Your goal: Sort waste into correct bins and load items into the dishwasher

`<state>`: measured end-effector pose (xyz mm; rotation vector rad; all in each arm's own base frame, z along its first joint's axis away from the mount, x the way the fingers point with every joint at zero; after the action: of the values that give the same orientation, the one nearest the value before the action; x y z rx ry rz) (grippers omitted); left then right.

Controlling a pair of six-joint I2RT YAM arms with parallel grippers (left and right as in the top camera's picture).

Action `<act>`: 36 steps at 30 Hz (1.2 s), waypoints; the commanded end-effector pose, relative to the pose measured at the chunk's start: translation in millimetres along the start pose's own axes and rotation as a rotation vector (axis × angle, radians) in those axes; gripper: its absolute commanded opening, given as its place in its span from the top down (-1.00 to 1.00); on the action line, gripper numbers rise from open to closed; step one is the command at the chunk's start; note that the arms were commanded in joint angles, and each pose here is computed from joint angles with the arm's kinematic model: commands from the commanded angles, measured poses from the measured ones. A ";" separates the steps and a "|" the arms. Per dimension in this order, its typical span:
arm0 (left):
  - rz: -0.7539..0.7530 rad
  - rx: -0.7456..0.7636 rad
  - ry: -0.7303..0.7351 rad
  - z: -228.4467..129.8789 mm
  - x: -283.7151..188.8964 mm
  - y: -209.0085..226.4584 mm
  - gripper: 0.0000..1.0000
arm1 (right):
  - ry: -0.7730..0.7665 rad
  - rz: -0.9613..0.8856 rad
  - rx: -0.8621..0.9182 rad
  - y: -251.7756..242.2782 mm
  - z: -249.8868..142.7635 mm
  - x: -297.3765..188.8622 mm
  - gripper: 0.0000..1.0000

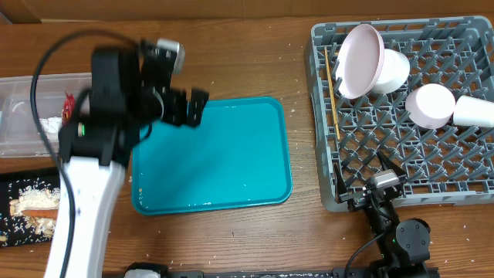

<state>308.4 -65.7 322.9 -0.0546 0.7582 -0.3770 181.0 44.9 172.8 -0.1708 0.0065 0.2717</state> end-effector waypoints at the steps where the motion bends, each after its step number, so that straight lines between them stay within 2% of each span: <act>1: 0.032 0.036 -0.042 -38.6 -9.4 -0.6 -1.00 | -0.007 -0.007 0.005 -0.7 -1.3 -0.1 -1.00; 7: 0.172 0.060 -0.182 -107.7 -17.2 12.5 -1.00 | -0.007 -0.007 0.005 -0.7 -1.3 -0.1 -1.00; 14: 0.276 0.060 -0.348 -163.4 -19.6 28.1 -1.00 | -0.007 -0.007 0.005 -0.7 -1.3 -0.1 -1.00; 26: 0.317 0.113 -0.552 -199.4 11.1 41.2 -1.00 | -0.007 -0.007 0.005 -0.7 -1.3 -0.1 -1.00; 30: 0.320 0.111 -0.577 -215.6 20.4 45.5 -1.00 | -0.007 -0.007 0.005 -0.7 -1.3 -0.1 -1.00; 36: 0.344 0.079 -0.659 -207.9 7.1 48.8 -1.00 | -0.007 -0.007 0.005 -0.7 -1.3 -0.1 -1.00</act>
<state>188.3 -9.9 153.9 0.0344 0.1240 -0.0739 181.0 44.9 172.8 -0.1701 0.0066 0.2717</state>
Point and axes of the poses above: each gripper's point midway between its finger pads, its own x axis out along the fingers, its own y axis along the line the jaws close on, z = x × y, the point moved 6 cm from there along -x, back along the fingers, and after that the axes turned 3 degrees about -x, right-handed, at the moved point
